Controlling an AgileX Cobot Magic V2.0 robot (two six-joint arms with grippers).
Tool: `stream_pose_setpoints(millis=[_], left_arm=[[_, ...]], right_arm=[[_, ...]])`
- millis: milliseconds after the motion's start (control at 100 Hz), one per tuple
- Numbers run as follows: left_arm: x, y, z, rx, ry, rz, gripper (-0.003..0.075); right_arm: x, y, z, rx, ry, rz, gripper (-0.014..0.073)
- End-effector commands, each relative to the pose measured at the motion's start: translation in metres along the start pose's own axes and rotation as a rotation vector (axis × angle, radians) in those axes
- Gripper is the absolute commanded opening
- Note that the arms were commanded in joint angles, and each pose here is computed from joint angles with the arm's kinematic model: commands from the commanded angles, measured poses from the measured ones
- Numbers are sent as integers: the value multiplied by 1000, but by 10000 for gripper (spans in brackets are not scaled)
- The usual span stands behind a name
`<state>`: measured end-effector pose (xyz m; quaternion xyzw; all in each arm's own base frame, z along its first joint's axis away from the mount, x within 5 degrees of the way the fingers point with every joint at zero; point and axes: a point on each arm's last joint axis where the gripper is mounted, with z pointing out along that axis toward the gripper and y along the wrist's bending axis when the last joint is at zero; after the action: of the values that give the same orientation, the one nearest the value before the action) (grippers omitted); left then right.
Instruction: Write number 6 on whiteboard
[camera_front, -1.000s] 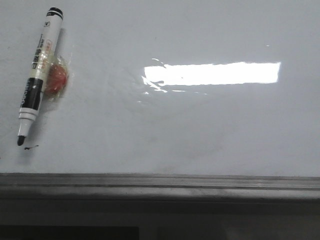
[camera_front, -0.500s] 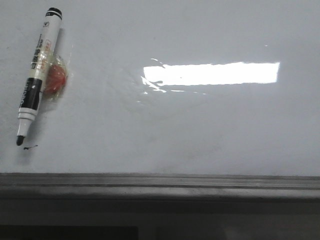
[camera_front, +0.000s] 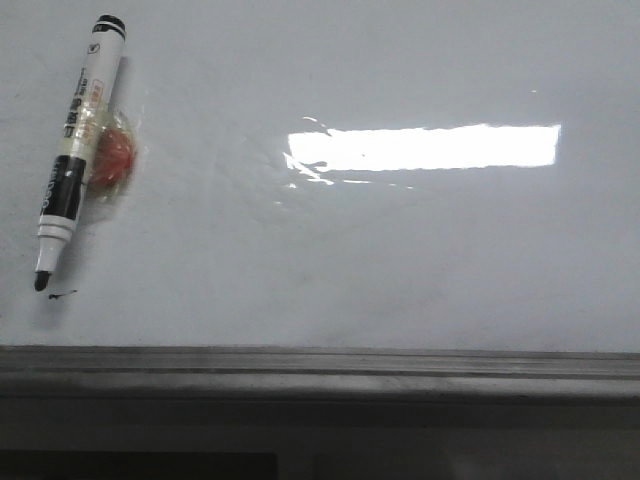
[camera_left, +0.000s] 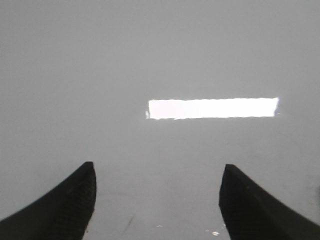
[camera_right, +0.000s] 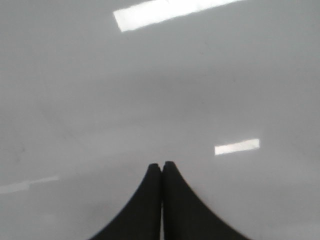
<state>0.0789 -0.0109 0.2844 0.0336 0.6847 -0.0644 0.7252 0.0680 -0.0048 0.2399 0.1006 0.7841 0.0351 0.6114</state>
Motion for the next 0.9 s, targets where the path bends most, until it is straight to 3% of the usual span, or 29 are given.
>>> stream_pose_setpoints(millis=[0, 280, 420, 510, 650, 770, 890], left_arm=[[-14, -7, 4, 78, -78, -5, 482], [4, -46, 21, 423, 105, -54, 482], [21, -68, 30, 544, 229, -22, 482], [26, -83, 36, 609, 241, -16, 482], [37, -94, 50, 587, 280, -111, 482], [48, -98, 58, 551, 347, -135, 482], [51, -100, 63, 544, 331, -141, 480]], right_arm=[[-16, 3, -1, -10, -84, -1, -64], [-17, 3, -1, -12, -92, -1, -64], [-17, 3, -1, -12, -93, -1, -64], [-17, 3, -1, -12, -93, -1, -64], [-17, 3, -1, -12, -93, -1, -64], [-17, 3, -1, -12, -93, -1, -64], [-17, 3, -1, -12, -93, -1, -64]])
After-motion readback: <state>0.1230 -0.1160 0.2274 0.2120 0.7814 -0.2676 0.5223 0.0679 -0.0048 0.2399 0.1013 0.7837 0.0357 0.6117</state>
